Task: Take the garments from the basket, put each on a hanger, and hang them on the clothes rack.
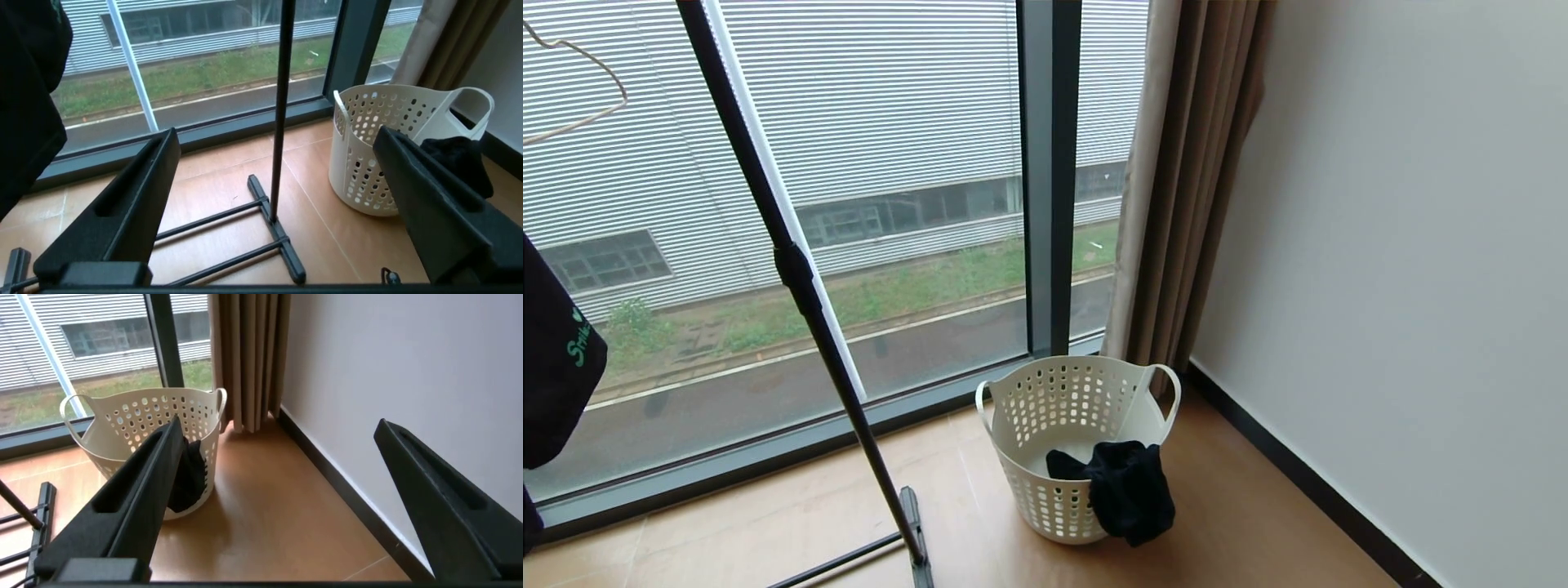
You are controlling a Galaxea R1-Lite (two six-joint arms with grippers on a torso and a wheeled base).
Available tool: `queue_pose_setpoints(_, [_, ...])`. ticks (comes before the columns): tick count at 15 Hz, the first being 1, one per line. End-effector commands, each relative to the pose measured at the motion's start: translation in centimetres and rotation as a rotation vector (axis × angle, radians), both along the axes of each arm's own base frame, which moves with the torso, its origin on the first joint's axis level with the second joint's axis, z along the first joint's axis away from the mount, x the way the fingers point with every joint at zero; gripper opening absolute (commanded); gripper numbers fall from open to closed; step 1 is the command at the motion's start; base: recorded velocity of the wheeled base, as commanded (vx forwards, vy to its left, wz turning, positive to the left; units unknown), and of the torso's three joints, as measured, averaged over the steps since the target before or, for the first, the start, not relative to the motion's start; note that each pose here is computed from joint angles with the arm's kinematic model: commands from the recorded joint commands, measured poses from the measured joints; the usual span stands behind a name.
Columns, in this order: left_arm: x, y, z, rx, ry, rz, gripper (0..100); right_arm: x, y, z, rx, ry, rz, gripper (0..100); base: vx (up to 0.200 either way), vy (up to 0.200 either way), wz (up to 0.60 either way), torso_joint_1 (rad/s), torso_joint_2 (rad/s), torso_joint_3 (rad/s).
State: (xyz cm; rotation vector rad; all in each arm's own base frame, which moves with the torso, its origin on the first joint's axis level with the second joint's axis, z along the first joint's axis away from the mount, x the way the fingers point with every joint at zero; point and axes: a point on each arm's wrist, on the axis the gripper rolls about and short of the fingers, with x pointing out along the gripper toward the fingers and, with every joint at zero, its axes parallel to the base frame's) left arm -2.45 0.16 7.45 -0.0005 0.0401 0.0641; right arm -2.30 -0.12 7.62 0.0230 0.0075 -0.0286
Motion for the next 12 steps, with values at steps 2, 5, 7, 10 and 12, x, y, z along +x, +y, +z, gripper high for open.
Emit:
queue_pose_setpoints(2, [0.0,0.0,0.02,-0.003,0.001,-0.003,100,0.01,0.0,0.0,0.0,0.001,-0.001,100,0.0,0.0,0.0,0.002,0.0,-0.119])
queue_pose_setpoints(5, [0.0,0.0,0.02,-0.004,0.001,-0.003,100,0.01,0.0,0.0,0.0,0.001,-0.001,100,0.0,0.0,0.0,0.004,0.0,-0.175])
queue_pose_setpoints(7, [-0.01,0.0,0.06,-0.007,-0.001,-0.002,100,0.01,0.0,0.0,0.0,0.001,-0.001,100,0.0,0.0,0.0,0.005,0.0,-0.198])
queue_pose_setpoints(10, [-0.01,0.0,0.06,-0.013,-0.001,-0.004,100,0.01,0.0,0.0,0.0,0.001,-0.001,100,0.0,0.0,0.0,0.002,0.0,-0.201])
queue_pose_setpoints(12, [-0.01,0.0,0.08,-0.013,-0.003,-0.002,100,0.01,0.0,0.0,0.0,0.001,-0.001,100,0.0,0.0,0.0,0.0,0.0,-0.198])
